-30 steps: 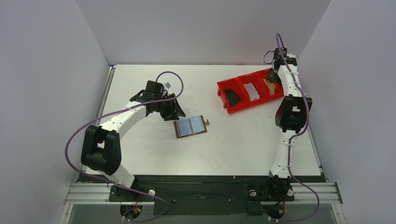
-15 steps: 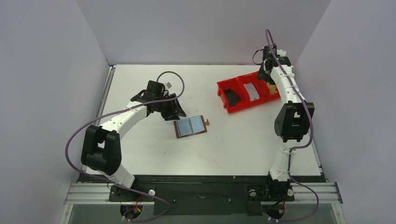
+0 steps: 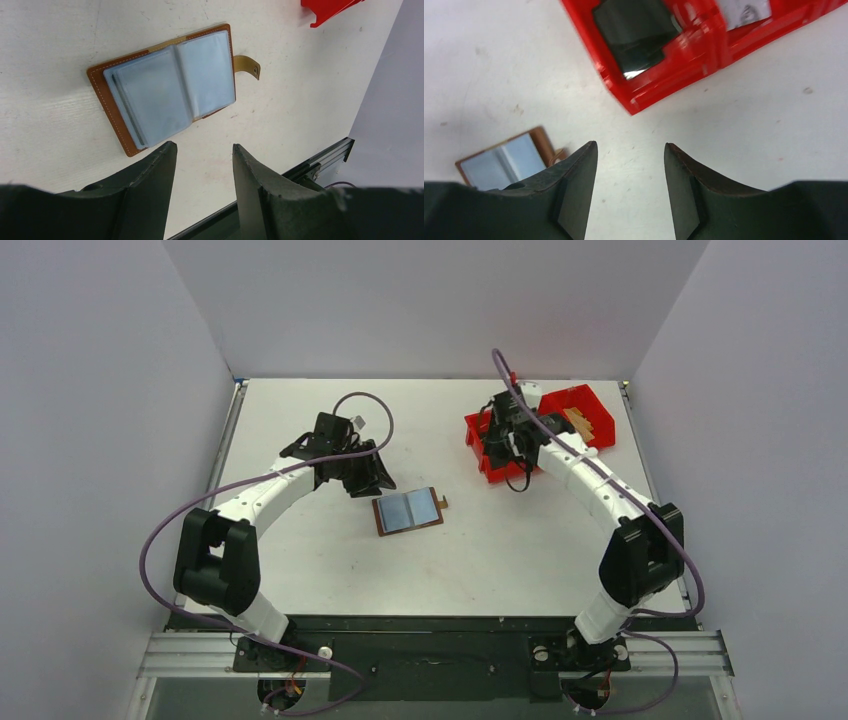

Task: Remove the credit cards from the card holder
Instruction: Remove the credit card from the card holder.

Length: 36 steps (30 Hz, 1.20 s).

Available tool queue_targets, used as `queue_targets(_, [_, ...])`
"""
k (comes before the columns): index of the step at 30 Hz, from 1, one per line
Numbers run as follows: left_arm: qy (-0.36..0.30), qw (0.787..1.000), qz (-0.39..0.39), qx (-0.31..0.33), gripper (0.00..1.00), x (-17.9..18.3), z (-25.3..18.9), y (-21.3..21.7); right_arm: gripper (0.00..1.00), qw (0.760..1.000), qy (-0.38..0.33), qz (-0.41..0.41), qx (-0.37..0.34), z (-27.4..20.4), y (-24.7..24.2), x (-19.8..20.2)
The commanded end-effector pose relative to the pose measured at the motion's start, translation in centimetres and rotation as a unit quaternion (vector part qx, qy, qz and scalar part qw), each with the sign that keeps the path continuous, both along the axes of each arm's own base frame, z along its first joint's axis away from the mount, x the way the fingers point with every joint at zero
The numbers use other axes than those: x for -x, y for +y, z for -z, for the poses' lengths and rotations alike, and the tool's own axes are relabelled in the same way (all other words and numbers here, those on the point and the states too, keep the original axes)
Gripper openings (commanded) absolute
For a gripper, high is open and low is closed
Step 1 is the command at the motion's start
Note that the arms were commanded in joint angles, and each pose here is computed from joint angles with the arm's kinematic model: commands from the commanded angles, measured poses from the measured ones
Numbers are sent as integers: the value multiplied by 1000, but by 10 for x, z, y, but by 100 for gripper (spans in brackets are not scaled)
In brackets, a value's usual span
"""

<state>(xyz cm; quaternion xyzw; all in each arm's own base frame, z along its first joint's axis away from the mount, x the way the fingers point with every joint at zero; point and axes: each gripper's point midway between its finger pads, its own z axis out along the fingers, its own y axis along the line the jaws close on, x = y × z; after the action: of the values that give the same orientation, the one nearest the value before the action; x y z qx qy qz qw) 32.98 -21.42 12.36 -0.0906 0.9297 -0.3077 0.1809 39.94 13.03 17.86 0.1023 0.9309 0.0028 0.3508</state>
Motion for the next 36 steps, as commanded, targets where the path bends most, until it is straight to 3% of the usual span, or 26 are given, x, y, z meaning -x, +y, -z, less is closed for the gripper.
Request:
queue_targets(1, [-35, 999, -4, -17, 43, -7, -10, 6, 48, 997, -44, -33, -52, -11, 50, 19])
queue_targets(6, [-30, 999, -15, -33, 43, -3, 1, 14, 49, 991, -40, -85, -90, 3, 99, 41])
queue_targets(17, [-16, 996, -74, -35, 43, 12, 26, 37, 49, 976, 9, -198, -85, 52, 186, 77])
queue_targets(24, [-2, 988, -139, -67, 43, 16, 36, 74, 48, 964, 38, -250, -82, 83, 239, 81])
queue_targets(36, [-4, 985, -162, -66, 43, 19, 32, 90, 52, 958, 71, -273, -42, 126, 261, 76])
